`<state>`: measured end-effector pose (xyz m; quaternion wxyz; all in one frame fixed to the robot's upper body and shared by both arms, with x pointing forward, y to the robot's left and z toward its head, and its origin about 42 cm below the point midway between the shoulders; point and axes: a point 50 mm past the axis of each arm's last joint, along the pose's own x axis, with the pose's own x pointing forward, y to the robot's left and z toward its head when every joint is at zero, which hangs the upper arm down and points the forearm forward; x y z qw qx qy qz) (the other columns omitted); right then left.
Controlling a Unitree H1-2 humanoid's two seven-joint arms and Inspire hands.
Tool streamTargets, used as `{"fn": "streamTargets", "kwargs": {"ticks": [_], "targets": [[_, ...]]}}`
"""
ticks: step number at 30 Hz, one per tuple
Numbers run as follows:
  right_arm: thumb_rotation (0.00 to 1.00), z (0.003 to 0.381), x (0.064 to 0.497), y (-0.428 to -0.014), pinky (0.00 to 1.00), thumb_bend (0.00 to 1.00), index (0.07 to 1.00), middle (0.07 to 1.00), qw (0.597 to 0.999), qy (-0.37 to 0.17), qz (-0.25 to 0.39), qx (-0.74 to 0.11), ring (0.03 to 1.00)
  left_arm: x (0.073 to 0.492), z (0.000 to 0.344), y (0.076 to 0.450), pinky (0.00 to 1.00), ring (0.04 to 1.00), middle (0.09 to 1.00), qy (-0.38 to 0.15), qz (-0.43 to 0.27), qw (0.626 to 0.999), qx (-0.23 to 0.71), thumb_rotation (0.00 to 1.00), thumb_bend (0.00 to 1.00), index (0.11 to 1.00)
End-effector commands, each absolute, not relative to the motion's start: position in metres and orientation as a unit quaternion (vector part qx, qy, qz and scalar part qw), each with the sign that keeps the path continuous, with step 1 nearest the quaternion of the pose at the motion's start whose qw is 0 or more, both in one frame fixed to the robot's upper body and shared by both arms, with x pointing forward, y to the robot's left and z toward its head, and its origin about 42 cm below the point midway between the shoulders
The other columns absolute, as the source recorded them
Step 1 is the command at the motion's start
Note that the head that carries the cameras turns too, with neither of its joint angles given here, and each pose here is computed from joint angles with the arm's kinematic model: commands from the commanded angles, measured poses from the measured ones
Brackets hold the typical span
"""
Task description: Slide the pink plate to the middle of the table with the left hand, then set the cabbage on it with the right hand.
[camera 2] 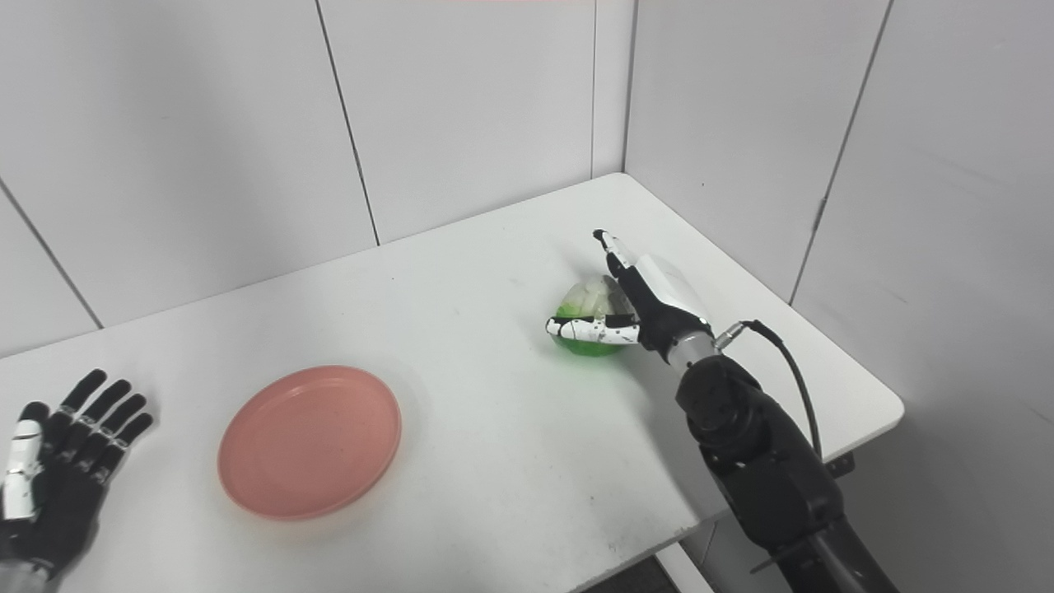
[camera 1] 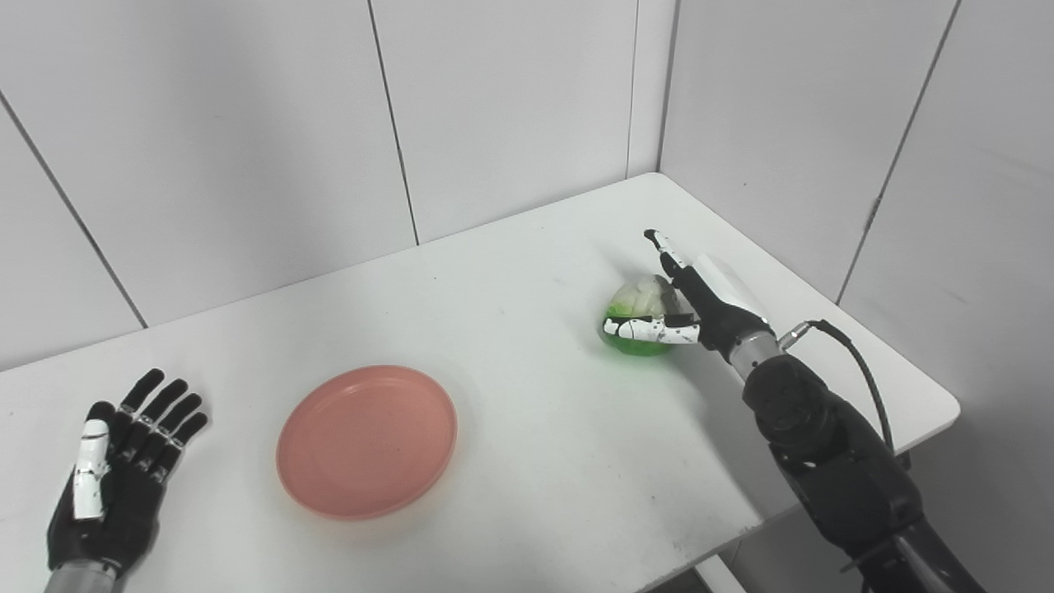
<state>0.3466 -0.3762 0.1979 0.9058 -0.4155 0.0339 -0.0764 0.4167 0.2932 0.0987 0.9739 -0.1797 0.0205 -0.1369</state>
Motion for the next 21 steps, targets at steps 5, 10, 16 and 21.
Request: {"fn": "streamTargets", "kwargs": {"ticks": [5,10,16,21], "targets": [[0.60,0.231,0.350,-0.394,0.88,1.00,1.000,1.000,0.893,-0.015,-0.110,-0.435,1.000,0.369,0.046,0.331,0.80,0.797,0.802,0.110,-0.088,0.974,-0.177,0.79,0.58,0.796],[0.63,0.232,0.350,-0.402,0.88,1.00,1.000,1.000,0.889,-0.012,-0.125,-0.440,1.000,0.369,0.043,0.333,0.82,0.812,0.819,0.113,-0.089,0.973,-0.180,0.80,0.57,0.816],[0.60,0.224,0.358,-0.403,0.89,1.00,1.000,1.000,0.897,0.009,-0.114,-0.427,1.000,0.369,0.040,0.337,0.80,0.793,0.801,0.115,-0.086,0.974,-0.177,0.81,0.57,0.808],[0.57,0.216,0.366,-0.398,0.85,1.00,1.000,1.000,0.902,0.016,-0.105,-0.418,0.986,0.367,0.042,0.337,0.80,0.796,0.805,0.113,-0.090,0.974,-0.175,0.79,0.58,0.804]]}}
